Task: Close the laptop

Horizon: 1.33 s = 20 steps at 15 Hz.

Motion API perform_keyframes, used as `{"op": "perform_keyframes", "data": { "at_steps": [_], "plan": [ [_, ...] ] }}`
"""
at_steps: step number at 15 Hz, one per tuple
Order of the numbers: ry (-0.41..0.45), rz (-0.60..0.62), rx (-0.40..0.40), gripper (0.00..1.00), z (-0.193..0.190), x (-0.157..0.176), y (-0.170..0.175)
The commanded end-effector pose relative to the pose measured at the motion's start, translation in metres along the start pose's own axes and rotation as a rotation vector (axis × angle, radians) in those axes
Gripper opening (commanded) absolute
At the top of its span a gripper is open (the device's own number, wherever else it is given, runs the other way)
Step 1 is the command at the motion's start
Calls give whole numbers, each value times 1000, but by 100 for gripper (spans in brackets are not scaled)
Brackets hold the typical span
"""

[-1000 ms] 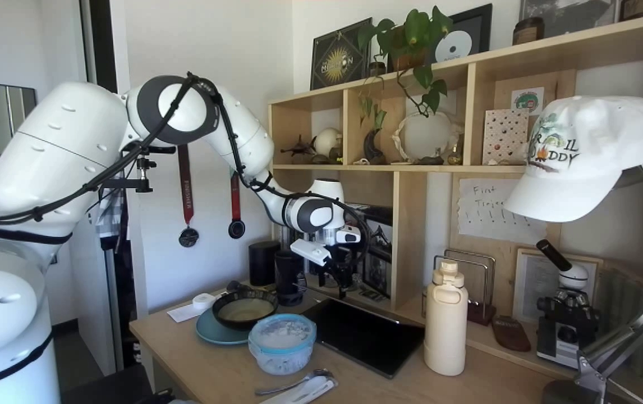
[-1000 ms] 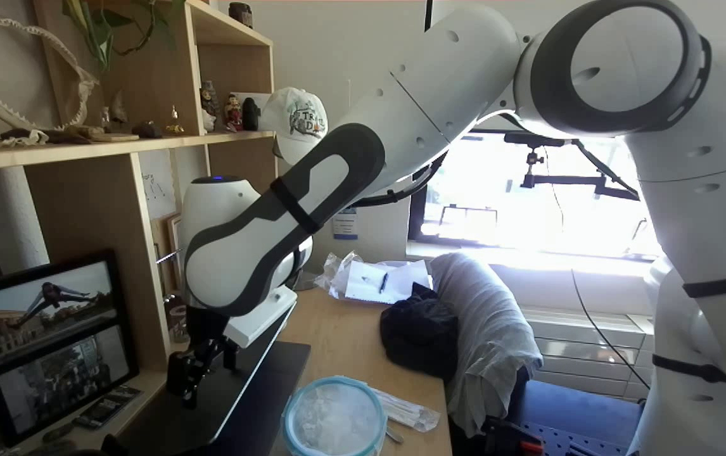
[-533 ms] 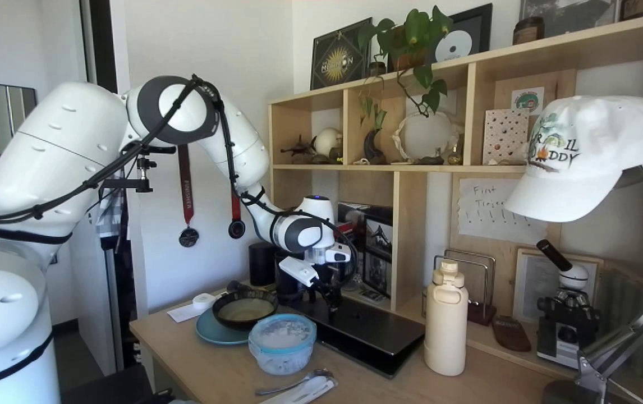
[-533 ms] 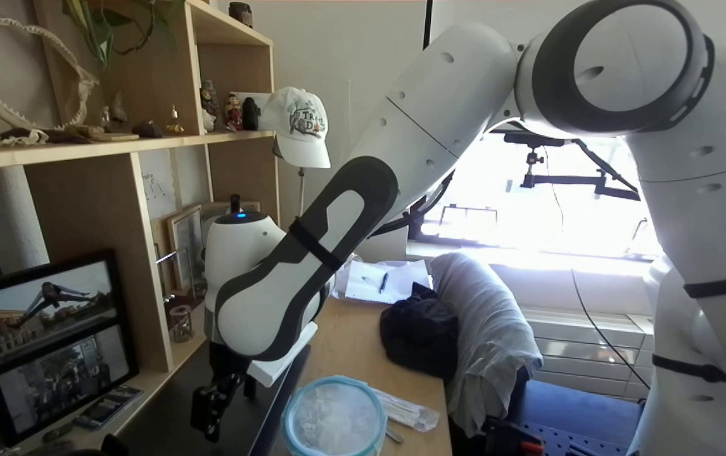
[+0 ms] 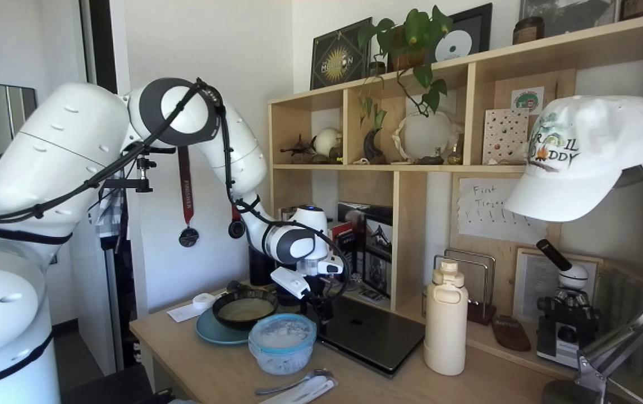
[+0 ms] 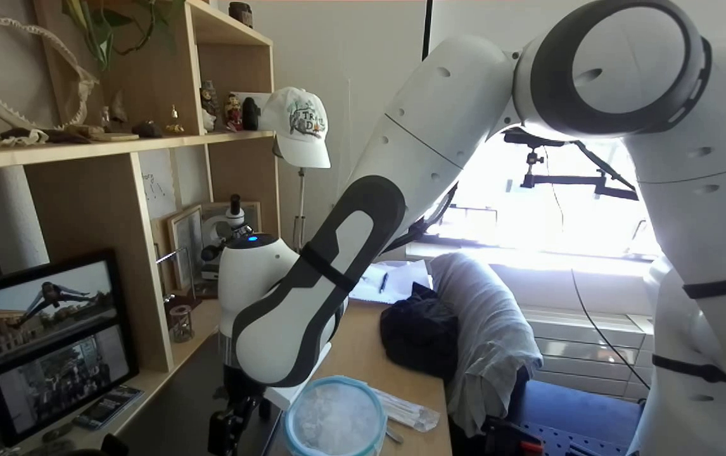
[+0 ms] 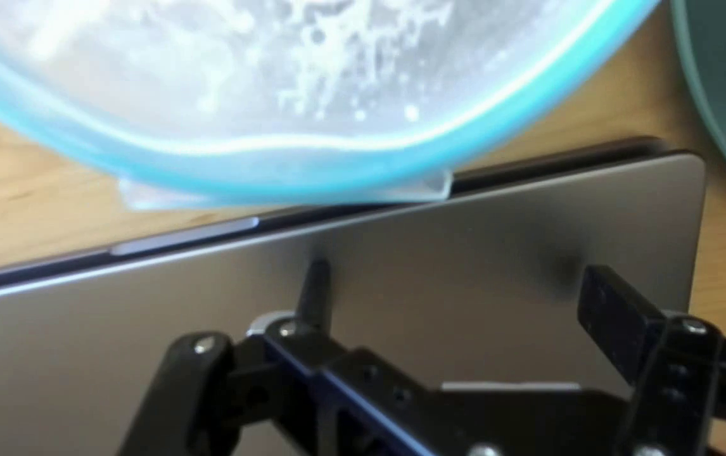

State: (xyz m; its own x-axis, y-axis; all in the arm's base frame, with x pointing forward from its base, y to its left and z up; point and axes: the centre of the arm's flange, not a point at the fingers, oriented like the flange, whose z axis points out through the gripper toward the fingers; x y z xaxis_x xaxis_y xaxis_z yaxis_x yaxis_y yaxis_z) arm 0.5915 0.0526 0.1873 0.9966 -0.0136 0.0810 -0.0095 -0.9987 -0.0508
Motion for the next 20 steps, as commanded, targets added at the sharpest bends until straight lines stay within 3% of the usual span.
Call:
{"op": "perform_keyframes", "data": {
  "at_steps": [1,5,8,14,20],
  "plan": [
    [2,-13,13,100,10,-8,-5],
    [-10,-23,13,100,18,-8,-7],
    [-3,-15,-15,100,3,-2,-2],
    [117,-15,-74,100,-105,32,19],
    [101,-18,-123,100,-219,36,27]
  ]
}}
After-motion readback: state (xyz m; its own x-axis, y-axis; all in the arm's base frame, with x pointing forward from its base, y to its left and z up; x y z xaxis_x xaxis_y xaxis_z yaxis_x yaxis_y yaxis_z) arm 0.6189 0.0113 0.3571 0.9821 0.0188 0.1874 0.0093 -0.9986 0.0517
